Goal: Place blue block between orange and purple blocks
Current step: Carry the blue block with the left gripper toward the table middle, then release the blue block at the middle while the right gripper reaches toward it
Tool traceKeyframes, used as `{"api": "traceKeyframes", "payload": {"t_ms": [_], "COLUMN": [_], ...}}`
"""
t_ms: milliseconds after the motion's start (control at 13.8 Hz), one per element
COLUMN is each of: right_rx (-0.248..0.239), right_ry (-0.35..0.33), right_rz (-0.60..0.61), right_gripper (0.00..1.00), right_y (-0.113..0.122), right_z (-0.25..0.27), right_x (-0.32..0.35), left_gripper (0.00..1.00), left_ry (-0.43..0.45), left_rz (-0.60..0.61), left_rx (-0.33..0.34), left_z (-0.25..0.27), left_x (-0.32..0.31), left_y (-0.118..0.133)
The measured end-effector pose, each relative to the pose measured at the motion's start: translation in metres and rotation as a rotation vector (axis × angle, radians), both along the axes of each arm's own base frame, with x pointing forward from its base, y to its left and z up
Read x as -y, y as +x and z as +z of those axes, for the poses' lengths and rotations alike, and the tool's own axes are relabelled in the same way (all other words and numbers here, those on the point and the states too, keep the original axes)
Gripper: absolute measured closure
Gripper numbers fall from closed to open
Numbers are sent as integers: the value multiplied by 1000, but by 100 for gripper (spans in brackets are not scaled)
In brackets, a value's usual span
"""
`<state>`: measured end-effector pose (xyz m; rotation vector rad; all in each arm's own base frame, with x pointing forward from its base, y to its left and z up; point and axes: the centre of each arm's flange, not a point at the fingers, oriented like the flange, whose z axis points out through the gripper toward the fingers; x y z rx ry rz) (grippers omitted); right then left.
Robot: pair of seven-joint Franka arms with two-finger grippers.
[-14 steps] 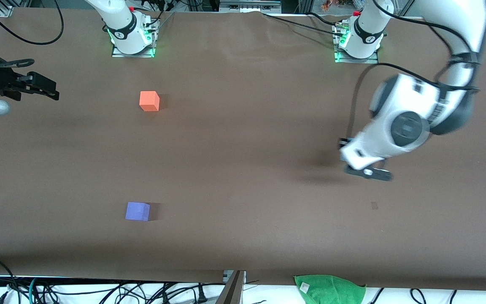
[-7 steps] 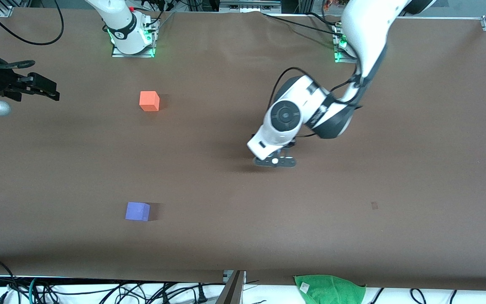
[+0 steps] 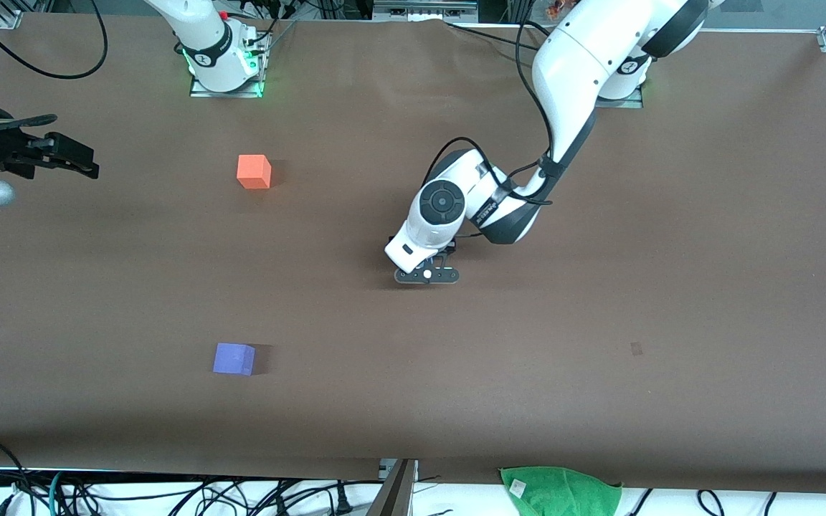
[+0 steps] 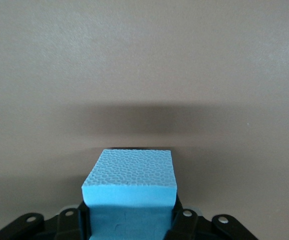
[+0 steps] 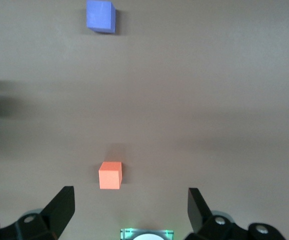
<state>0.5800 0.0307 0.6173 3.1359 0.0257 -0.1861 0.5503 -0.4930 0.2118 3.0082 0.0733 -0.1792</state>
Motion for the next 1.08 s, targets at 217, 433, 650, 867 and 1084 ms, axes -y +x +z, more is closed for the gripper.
{"api": "traceKeyframes", "payload": {"t_ms": [217,433,650,867,1084], "right_rx": [7,-6,-22,-36,-36], "right_ry": [0,-1,-1,-1,-7], "right_rz": [0,3,10,37,91], "right_gripper": [0,0,0,0,0], "right_y": [5,10,14,20,22], "right_z": [-5,-14,-25,-38,-52], "right_x": [0,-3,-7,-24,-78], "left_gripper": [19,0,0,0,0], "left_ry": [6,-6,-34,21,132], "left_rz": [10,20,72,134,176], "left_rx": [6,23,70,46,-1], "left_z": [-1,9,47,115,173], "left_x": [-5,-5,-26,-84,-170], "left_y": [5,13,43,72,92]}}
